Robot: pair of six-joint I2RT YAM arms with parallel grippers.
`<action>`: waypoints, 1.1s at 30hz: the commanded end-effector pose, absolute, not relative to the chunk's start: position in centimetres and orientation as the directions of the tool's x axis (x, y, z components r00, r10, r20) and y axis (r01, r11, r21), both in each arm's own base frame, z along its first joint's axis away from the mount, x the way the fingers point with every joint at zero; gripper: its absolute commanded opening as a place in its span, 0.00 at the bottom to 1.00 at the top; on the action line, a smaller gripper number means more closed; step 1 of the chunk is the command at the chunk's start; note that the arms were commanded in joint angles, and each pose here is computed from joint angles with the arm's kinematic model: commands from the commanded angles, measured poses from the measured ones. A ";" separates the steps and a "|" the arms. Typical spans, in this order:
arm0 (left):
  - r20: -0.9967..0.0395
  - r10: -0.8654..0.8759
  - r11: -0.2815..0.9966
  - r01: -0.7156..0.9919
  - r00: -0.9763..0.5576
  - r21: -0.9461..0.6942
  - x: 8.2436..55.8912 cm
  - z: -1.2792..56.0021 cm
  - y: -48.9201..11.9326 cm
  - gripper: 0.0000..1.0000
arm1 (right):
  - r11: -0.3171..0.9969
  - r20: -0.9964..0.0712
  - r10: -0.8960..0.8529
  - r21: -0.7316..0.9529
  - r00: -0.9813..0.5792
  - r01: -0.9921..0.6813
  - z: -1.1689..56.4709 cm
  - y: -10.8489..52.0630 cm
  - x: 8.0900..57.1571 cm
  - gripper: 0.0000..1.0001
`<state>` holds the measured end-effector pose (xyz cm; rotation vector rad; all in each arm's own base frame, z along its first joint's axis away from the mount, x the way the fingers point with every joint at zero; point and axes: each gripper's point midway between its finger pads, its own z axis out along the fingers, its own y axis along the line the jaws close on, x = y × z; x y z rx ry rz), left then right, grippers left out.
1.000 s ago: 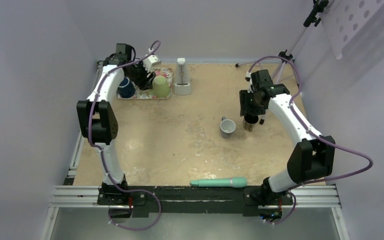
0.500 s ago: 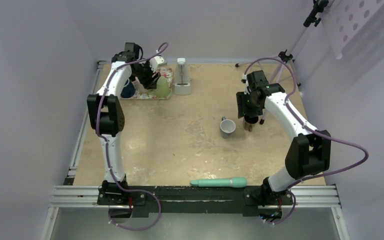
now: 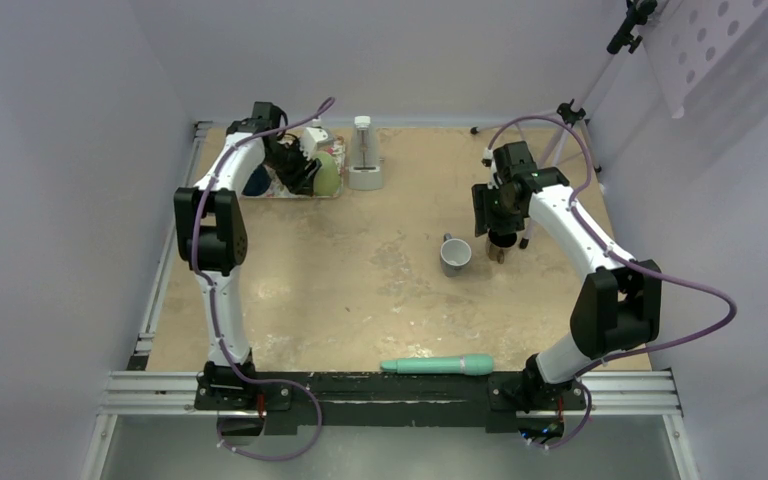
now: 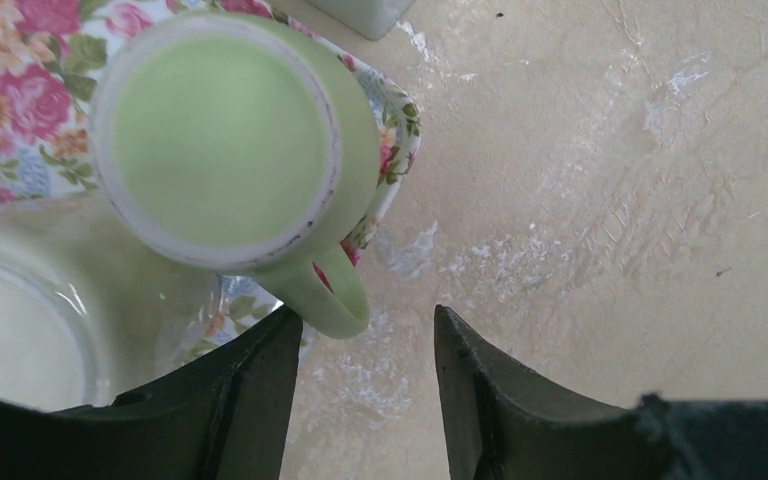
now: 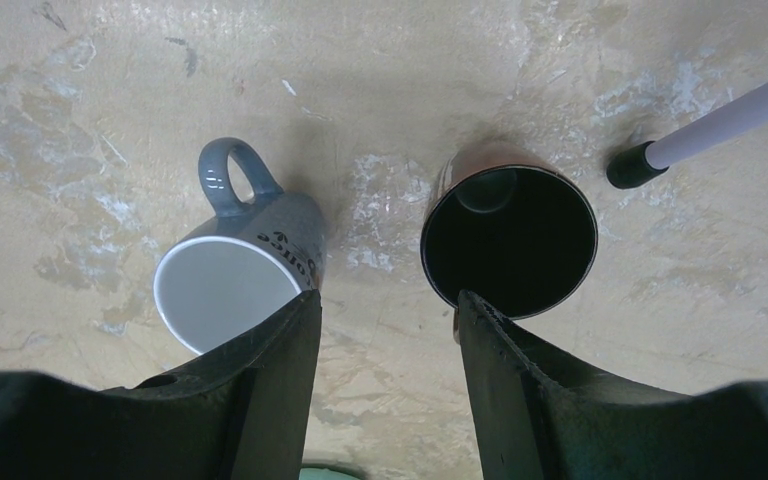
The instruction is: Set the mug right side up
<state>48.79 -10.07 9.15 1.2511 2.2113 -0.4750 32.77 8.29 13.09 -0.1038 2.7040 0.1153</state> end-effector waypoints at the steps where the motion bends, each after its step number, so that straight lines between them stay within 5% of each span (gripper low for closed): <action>1: -0.624 0.614 0.630 0.776 -0.484 0.018 50.0 10.7 -9.0 0.54 | 0.989 -0.453 -0.067 0.087 -0.889 -0.118 13.6 8.9 32.7 0.56; 14: -0.589 0.520 0.730 0.680 -0.619 -0.070 50.2 8.5 -10.0 0.46 | 0.988 -0.457 -0.076 0.087 -0.886 -0.130 13.8 9.3 33.1 0.56; 23: -0.574 0.492 0.752 0.652 -0.654 -0.099 50.0 7.3 -10.1 0.28 | 0.987 -0.450 -0.077 0.090 -0.890 -0.130 13.6 9.5 33.0 0.56; 33: -0.532 0.498 0.777 0.625 -0.685 -0.077 49.6 5.3 -9.3 0.29 | 0.987 -0.471 -0.081 0.086 -0.878 -0.137 14.4 9.7 33.5 0.56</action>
